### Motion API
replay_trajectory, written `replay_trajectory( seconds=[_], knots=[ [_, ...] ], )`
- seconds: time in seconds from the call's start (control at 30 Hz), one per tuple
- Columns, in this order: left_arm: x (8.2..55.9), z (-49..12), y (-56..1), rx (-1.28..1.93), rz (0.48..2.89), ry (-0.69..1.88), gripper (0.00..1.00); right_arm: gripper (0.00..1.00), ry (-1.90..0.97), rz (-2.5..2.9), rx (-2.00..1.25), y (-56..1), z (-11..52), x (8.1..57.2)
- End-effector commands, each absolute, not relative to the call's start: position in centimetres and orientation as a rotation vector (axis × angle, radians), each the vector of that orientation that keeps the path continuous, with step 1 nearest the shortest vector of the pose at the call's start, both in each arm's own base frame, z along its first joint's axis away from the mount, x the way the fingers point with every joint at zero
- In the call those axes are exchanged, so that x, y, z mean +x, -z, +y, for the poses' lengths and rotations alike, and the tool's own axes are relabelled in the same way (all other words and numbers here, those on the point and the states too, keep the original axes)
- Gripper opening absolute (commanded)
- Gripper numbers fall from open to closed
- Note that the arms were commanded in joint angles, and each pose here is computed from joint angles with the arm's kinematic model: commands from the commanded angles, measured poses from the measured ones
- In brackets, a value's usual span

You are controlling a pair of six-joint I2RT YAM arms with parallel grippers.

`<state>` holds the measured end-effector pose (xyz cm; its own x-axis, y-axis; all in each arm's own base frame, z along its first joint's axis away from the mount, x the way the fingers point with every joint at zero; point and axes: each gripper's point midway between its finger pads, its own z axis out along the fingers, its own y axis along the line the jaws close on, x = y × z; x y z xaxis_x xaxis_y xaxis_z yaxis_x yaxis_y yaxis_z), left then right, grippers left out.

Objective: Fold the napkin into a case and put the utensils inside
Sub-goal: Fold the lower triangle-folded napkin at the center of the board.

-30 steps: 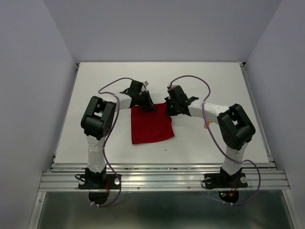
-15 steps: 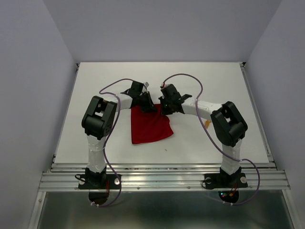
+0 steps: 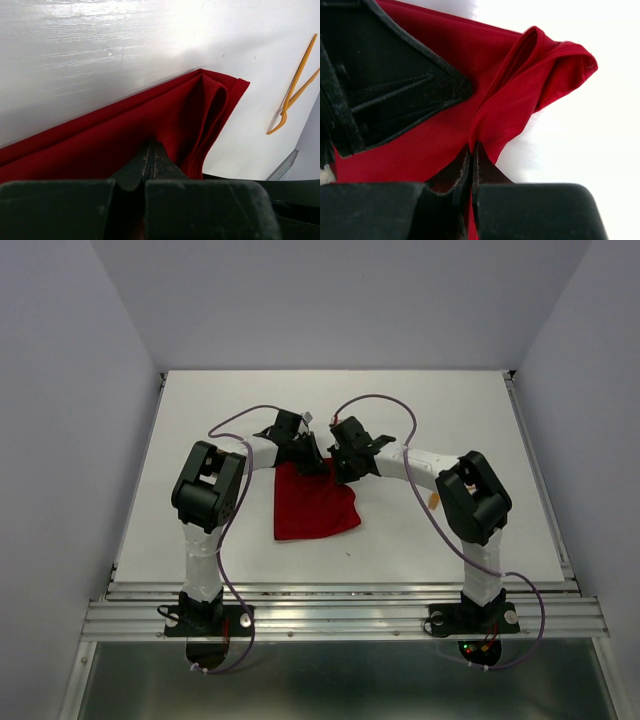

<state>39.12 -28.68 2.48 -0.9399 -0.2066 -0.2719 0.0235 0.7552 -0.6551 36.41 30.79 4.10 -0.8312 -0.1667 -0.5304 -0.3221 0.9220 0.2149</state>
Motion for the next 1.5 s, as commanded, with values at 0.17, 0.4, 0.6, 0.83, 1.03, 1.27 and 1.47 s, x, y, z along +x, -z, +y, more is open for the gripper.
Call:
replay_trajectory(
  seconds=[0.17,0.4,0.6,0.83,1.03,1.27,1.47],
  knots=[
    [37.6,-27.8,0.5,-0.157,2.716,0.896,0.0,0.01,-0.436,2.579,-0.441,-3.6,32.6,36.5],
    [37.5,-27.7,0.4,-0.161,2.717,0.899,0.0,0.01,-0.418,2.606,-0.463,-2.0,32.4,36.3],
    [37.7,-27.7,-0.5,-0.151,2.694,0.902,0.0,0.27,-0.44,2.594,-0.459,-2.6,32.7,36.3],
    [37.4,-27.6,0.2,-0.164,2.715,0.894,0.0,0.31,-0.517,2.561,-0.453,-4.5,33.6,36.2],
    [37.4,-27.6,0.5,-0.172,2.721,0.889,0.0,0.41,-0.555,2.548,-0.444,-5.9,33.7,35.8],
    [37.4,-27.6,0.7,-0.178,2.724,0.886,0.0,0.41,-0.604,2.527,-0.432,-7.3,34.0,35.5],
    [37.3,-27.5,0.8,-0.181,2.726,0.884,0.0,0.39,-0.615,2.514,-0.407,-8.1,34.1,35.6]
  ],
)
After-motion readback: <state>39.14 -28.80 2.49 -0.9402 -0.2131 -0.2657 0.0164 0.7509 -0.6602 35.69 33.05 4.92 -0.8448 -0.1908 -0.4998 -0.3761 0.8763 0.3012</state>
